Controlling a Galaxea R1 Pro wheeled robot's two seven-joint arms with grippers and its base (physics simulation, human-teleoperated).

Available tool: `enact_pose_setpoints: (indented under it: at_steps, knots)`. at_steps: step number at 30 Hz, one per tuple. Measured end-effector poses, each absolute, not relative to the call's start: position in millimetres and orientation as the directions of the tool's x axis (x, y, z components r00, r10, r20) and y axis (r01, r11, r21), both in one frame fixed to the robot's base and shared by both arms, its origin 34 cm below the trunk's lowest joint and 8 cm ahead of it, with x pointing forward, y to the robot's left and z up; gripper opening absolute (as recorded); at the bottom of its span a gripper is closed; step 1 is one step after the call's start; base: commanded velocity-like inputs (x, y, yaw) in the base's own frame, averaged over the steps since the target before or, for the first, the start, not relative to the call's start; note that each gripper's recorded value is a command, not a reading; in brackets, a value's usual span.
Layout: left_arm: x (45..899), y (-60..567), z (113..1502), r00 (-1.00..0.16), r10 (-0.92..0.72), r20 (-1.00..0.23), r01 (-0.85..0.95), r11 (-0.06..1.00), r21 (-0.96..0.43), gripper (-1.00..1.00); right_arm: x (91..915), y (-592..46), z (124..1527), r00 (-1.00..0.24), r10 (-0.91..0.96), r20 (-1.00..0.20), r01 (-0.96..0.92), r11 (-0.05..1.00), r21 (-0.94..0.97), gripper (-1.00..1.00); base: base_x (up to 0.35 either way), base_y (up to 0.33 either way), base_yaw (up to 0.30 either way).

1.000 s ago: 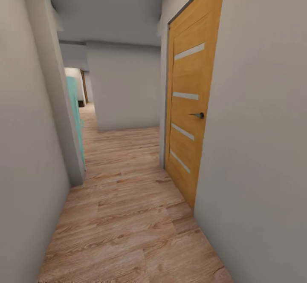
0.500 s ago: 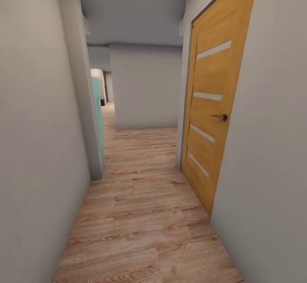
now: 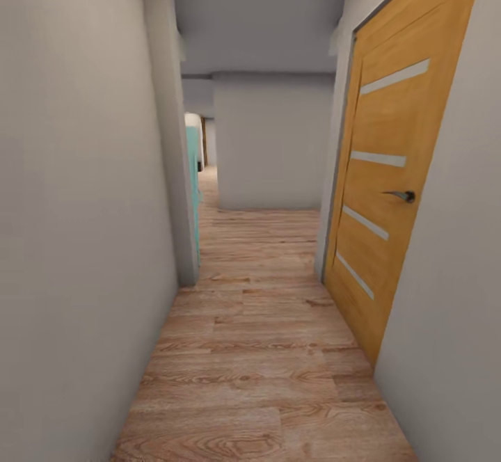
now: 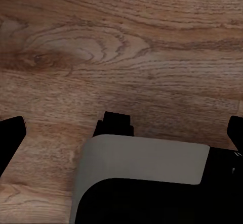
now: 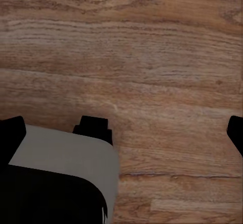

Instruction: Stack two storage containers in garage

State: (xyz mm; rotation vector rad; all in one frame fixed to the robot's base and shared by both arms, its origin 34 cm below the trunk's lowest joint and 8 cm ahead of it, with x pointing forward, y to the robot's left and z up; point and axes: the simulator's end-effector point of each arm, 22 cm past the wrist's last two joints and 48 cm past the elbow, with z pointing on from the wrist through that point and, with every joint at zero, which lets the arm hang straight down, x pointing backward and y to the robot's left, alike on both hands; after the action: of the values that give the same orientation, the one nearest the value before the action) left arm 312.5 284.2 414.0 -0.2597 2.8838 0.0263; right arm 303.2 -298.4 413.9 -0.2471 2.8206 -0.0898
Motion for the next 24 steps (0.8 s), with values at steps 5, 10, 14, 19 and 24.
enact_pose_setpoints:
  at_steps: [5, 10, 14, 19, 24]
  knots:
    - [312.5, 284.2, 414.1, -0.954, -0.173, -0.244, -0.177, 0.984, -0.004, 1.00, 302.9, -298.4, 413.9, -0.938, -0.179, -0.296, -0.159, 0.983, -0.088, 1.00, 0.079, 0.000, 0.262]
    - [312.5, 284.1, 414.2, -0.954, -0.174, -0.245, -0.178, 0.984, -0.004, 1.00, 301.7, -298.6, 413.6, -0.940, -0.178, -0.291, -0.159, 0.983, -0.088, 1.00, 0.265, 0.000, 0.078]
    - [312.5, 284.1, 414.3, -0.954, -0.173, -0.245, -0.177, 0.984, -0.004, 1.00, 301.7, -299.3, 413.7, -0.940, -0.180, -0.291, -0.161, 0.983, -0.089, 1.00, 0.314, 0.000, 0.012]
    - [312.5, 284.1, 414.3, -0.954, -0.172, -0.245, -0.177, 0.984, -0.004, 1.00, 302.9, -299.9, 414.2, -0.936, -0.191, -0.296, -0.172, 0.981, -0.092, 1.00, 0.322, 0.000, 0.002]
    - [313.1, 284.1, 414.4, -0.954, -0.172, -0.246, -0.177, 0.984, -0.004, 1.00, 302.9, -299.2, 414.1, -0.935, -0.193, -0.296, -0.174, 0.981, -0.091, 1.00, 0.323, 0.000, 0.000]
